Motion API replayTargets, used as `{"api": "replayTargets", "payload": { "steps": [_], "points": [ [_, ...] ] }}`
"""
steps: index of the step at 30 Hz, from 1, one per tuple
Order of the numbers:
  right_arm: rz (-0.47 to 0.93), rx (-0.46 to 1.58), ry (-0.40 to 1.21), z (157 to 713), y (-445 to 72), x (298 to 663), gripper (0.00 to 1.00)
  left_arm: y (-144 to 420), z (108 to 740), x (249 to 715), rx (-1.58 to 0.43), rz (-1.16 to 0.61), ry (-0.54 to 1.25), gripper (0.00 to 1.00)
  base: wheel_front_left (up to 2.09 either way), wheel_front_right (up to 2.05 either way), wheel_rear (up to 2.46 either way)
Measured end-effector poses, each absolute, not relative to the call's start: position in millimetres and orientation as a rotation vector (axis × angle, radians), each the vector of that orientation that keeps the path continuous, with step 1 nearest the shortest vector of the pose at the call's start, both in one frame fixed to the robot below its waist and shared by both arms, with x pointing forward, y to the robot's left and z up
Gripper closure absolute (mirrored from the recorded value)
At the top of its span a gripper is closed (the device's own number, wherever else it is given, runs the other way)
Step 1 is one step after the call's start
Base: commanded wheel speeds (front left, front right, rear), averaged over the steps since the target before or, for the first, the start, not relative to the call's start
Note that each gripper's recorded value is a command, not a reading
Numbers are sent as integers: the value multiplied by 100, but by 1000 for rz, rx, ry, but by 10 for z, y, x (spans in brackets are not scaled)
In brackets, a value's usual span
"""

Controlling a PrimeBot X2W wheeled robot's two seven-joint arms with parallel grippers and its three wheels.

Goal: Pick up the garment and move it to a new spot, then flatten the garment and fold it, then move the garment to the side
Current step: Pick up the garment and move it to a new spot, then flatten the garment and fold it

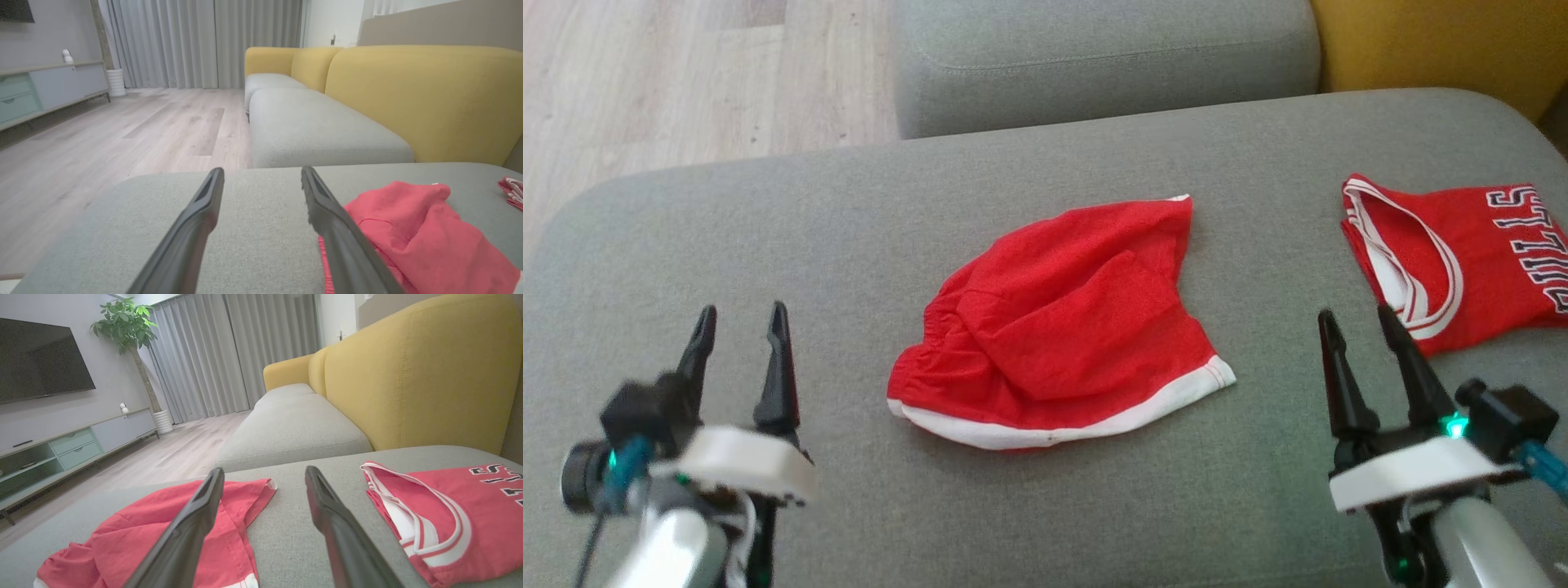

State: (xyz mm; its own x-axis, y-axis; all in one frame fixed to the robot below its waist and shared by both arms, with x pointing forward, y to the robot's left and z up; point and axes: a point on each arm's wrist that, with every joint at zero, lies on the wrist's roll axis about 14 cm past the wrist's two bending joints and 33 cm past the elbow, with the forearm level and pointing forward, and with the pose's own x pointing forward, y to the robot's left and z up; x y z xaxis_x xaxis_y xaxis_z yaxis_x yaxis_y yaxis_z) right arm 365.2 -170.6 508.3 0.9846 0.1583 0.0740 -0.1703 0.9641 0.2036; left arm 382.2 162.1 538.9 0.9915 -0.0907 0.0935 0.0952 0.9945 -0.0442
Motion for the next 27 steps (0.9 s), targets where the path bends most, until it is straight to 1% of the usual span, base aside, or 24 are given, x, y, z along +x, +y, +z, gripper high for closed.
{"api": "replayTargets", "payload": {
  "steps": [4,9,27],
  "points": [
    [165,215,-35,5003,-1698,3585,0,1563,5443,3630,-73,-38,-137,0,0,0,0],
    [168,219,-21,4954,-1676,3540,0,1486,5219,3403,-52,-58,-89,0,0,0,0],
    [181,198,-9,4937,-1667,3546,0,1554,5106,3440,-47,-57,-75,0,0,0,0]
  ]
}}
